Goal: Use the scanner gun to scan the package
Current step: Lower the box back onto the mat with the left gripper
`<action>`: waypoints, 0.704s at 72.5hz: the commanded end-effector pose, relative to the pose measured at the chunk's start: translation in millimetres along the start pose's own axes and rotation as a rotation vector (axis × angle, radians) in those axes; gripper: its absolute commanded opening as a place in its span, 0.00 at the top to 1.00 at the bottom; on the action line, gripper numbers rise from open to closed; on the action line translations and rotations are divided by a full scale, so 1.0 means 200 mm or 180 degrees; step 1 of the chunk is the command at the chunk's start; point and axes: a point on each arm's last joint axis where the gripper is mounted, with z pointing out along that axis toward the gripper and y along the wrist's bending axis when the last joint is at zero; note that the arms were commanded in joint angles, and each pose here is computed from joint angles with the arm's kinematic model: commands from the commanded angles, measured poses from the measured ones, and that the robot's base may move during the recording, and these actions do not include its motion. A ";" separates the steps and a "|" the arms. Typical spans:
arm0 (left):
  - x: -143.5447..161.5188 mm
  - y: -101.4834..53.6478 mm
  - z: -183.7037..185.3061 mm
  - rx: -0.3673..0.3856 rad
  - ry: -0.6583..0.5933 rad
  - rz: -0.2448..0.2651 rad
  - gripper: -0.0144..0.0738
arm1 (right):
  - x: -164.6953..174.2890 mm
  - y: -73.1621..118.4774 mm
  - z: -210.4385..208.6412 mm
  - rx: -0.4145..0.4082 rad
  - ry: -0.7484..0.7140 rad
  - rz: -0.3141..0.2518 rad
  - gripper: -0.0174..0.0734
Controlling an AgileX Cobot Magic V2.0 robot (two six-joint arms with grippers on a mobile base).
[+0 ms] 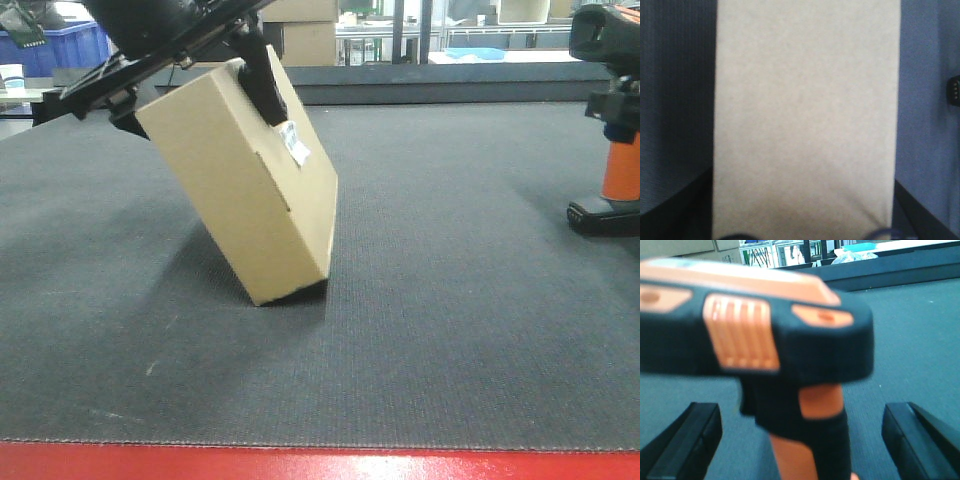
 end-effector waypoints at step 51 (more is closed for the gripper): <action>-0.26 0.51 -0.51 -0.1088 -0.0352 0.0373 0.96 | -0.05 -0.02 -0.46 -0.0196 -0.0325 -0.0087 0.19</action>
